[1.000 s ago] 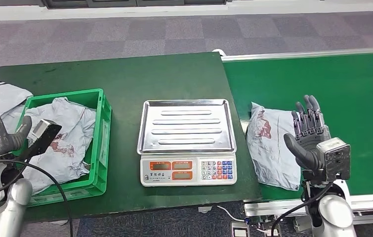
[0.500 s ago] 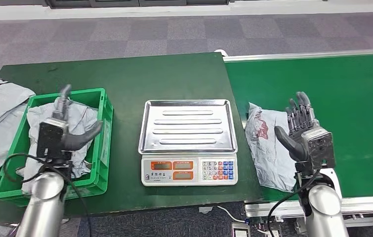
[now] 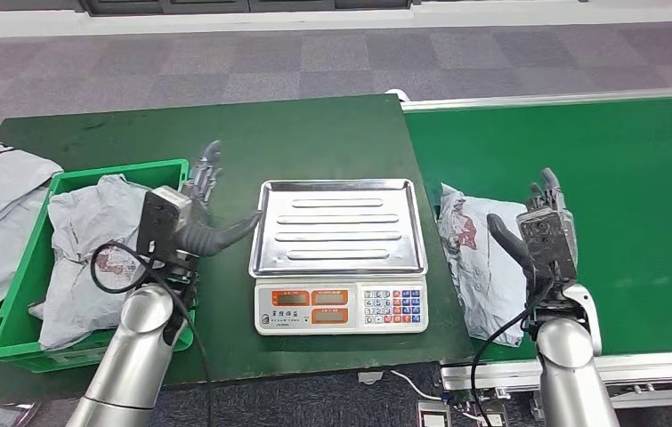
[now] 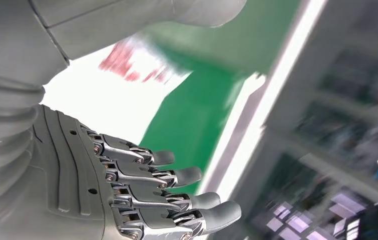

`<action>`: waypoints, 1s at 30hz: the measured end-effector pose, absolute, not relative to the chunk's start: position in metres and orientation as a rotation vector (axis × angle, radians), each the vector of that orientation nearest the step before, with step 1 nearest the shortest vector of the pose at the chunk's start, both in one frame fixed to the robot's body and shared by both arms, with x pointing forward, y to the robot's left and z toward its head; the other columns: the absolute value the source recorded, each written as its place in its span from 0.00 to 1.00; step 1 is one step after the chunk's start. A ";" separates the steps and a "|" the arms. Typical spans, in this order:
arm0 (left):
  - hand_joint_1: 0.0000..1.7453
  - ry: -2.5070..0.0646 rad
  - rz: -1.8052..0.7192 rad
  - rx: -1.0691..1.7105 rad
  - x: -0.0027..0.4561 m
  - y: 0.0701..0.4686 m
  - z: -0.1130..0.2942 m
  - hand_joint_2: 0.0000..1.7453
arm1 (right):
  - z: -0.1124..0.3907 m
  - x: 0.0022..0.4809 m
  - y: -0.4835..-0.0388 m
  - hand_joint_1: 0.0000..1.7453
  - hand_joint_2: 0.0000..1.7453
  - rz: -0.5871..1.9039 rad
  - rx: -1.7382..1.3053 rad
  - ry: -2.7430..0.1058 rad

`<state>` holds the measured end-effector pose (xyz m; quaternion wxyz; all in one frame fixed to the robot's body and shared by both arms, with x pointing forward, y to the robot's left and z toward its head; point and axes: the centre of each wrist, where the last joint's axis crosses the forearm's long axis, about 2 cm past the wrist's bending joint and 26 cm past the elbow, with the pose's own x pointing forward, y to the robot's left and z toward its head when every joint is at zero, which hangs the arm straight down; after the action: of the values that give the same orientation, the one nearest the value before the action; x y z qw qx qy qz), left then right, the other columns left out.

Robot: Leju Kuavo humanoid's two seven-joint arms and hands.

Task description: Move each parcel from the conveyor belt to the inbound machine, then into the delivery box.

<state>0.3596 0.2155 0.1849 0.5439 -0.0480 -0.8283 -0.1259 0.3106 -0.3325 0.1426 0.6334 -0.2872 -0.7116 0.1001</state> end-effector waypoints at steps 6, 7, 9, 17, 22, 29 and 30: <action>0.00 -1.946 -0.314 -0.158 0.375 0.188 0.192 1.00 | 0.124 0.340 -0.370 0.00 1.00 0.360 -0.881 -1.327; 0.00 -1.942 -0.311 -0.160 0.376 0.187 0.192 1.00 | 0.121 0.343 -0.376 0.00 1.00 0.382 -0.900 -1.276; 0.00 -1.935 -0.301 -0.159 0.376 0.186 0.190 1.00 | 0.113 0.347 -0.386 0.00 1.00 0.426 -0.931 -1.176; 0.00 -1.924 -0.265 -0.137 0.373 0.189 0.182 1.00 | 0.097 0.359 -0.409 0.00 1.00 0.519 -0.904 -0.958; 0.00 -1.918 -0.255 -0.129 0.369 0.193 0.178 1.00 | 0.094 0.369 -0.414 0.00 1.00 0.603 -0.819 -0.859; 0.00 -1.916 -0.257 -0.122 0.367 0.196 0.176 1.00 | 0.093 0.375 -0.415 0.00 1.00 0.648 -0.739 -0.825; 0.00 -1.918 -0.256 -0.122 0.367 0.196 0.175 1.00 | 0.093 0.376 -0.414 0.00 1.00 0.670 -0.683 -0.825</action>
<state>0.3670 0.1963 0.1753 0.5660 -0.0518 -0.8156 -0.1089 0.3760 -0.4141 0.0925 0.8070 -0.3191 -0.3855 0.3134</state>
